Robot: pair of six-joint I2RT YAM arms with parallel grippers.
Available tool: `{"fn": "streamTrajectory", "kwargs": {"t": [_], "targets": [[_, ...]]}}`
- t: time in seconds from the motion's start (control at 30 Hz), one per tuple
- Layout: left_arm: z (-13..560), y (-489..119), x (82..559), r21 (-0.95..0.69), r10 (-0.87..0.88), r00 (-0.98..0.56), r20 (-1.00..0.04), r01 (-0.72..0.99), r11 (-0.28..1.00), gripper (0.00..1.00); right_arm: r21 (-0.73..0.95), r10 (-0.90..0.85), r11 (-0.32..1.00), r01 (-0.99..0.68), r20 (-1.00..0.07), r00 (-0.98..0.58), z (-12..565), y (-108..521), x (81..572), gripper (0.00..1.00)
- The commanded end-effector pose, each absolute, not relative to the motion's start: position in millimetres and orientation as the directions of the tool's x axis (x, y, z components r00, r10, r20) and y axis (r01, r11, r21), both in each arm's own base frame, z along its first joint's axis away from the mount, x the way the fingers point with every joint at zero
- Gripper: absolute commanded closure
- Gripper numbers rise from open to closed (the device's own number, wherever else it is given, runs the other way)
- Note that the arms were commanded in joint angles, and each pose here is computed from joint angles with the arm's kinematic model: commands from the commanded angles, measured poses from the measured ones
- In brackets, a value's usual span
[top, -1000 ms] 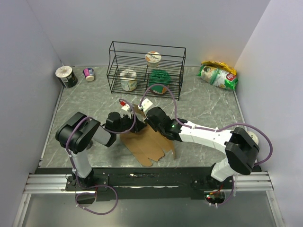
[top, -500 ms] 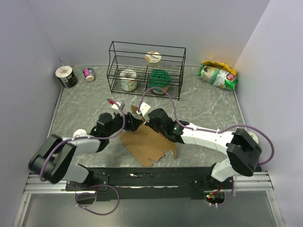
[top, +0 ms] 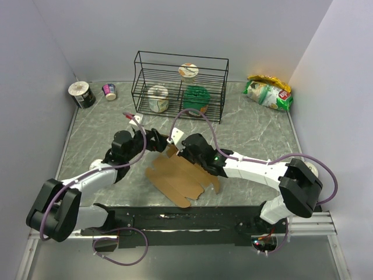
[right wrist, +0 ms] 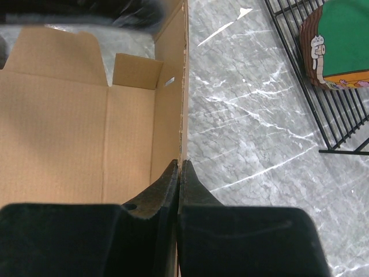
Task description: Fold the paper box
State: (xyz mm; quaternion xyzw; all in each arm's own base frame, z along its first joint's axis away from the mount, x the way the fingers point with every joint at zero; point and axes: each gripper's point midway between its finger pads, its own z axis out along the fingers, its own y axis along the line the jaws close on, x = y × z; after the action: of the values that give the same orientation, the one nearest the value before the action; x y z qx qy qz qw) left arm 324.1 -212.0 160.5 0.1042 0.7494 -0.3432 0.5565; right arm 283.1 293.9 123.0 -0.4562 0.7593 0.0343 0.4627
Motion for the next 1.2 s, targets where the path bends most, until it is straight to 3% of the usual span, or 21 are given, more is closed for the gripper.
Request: {"fn": "streamTrajectory", "kwargs": {"t": [0.0, 0.13, 0.43, 0.87, 1.17], "targets": [[207, -223, 331, -0.430, -0.298, -0.314, -0.902, 0.581, 0.691, 0.05, -0.326, -0.677, 0.549, -0.770, -0.714, -0.180, 105, 293, 269, 1.00], [221, -240, 338, -0.471, -0.308, -0.359, -0.881, 0.614, 0.634, 0.05, -0.325, -0.679, 0.547, -0.772, -0.711, -0.181, 105, 294, 270, 1.00], [183, -255, 356, -0.547, -0.258, -0.521, -0.814, 0.536, 0.643, 0.14, -0.324, -0.682, 0.547, -0.772, -0.708, -0.185, 103, 297, 272, 1.00], [153, -276, 333, -0.630, -0.262, -0.642, -0.720, 0.449, 0.633, 0.31, -0.328, -0.689, 0.549, -0.769, -0.698, -0.195, 99, 298, 274, 1.00], [144, -285, 321, -0.644, -0.265, -0.680, -0.684, 0.393, 0.656, 0.36, -0.320, -0.686, 0.556, -0.767, -0.699, -0.205, 97, 299, 274, 1.00]]}}
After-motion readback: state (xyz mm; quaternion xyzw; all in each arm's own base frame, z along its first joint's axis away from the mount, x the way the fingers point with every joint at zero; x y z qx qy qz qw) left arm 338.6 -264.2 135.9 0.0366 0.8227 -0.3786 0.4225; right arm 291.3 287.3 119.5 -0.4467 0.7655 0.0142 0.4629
